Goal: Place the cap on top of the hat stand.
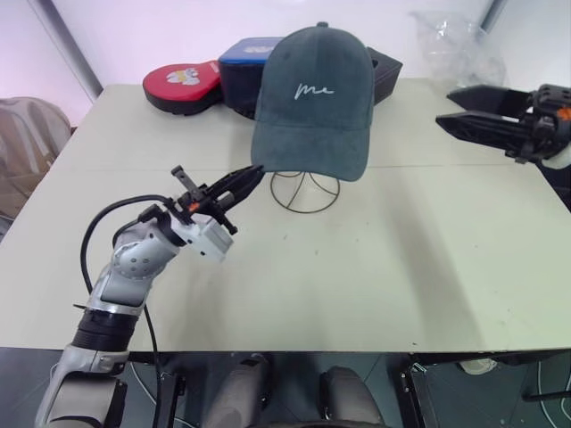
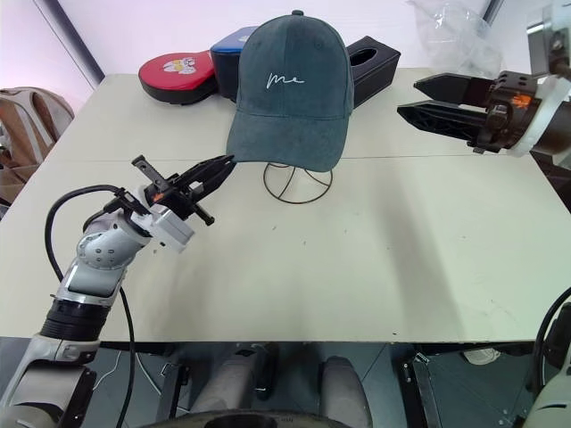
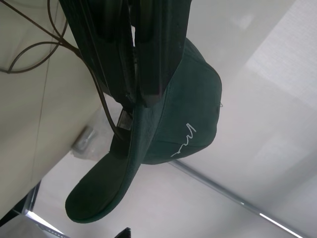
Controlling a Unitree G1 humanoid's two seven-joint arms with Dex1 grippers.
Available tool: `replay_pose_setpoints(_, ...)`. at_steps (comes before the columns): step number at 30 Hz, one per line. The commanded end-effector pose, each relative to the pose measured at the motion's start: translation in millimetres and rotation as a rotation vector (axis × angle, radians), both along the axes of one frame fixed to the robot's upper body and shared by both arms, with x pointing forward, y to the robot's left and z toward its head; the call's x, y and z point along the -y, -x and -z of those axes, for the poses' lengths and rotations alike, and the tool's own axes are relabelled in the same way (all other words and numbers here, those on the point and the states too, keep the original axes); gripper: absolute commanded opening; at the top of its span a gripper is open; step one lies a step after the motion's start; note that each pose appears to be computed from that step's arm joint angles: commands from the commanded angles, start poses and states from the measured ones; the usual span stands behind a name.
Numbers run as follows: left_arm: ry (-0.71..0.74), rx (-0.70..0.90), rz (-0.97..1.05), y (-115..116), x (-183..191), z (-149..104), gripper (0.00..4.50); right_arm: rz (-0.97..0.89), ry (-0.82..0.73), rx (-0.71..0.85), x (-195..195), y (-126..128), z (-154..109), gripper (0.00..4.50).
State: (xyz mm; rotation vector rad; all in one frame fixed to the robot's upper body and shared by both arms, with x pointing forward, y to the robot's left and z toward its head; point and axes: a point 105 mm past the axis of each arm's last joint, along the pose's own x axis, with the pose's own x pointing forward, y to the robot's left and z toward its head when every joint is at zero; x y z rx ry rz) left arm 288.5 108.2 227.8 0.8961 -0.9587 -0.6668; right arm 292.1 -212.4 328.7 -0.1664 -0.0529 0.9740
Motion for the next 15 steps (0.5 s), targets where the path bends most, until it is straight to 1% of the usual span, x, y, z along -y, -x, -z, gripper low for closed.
replay_pose_setpoints(1,-0.001,0.014,0.013,5.1,0.8,-1.5,0.04,-0.01,0.011,0.075,-2.2,5.2,-15.0,3.07)
replay_pose_setpoints(4,-0.007,0.005,0.019,5.5,1.5,0.4,0.04,-0.01,0.012,0.078,-2.3,4.9,-15.4,3.07)
replay_pose_setpoints(5,-0.011,0.004,0.021,5.8,1.7,1.2,0.33,-0.01,0.012,0.079,-2.4,4.8,-15.5,3.07)
replay_pose_setpoints(7,-0.011,0.001,0.021,6.0,1.2,1.8,0.98,-0.01,0.013,0.081,-2.4,4.5,-15.7,3.07)
replay_pose_setpoints(8,-0.011,-0.001,0.021,6.1,1.0,2.0,1.43,-0.01,0.014,0.081,-2.5,4.5,-15.8,3.07)
replay_pose_setpoints(12,-0.007,-0.011,0.025,7.2,0.6,3.3,3.53,-0.009,0.016,0.082,-2.2,4.1,-16.1,3.07)
replay_pose_setpoints(14,-0.007,-0.024,0.031,8.1,0.9,4.9,4.44,-0.008,0.017,0.082,-2.1,4.1,-16.3,3.07)
replay_pose_setpoints(15,-0.006,-0.034,0.034,8.3,0.9,6.1,4.44,-0.008,0.017,0.081,-2.1,3.9,-16.2,3.07)
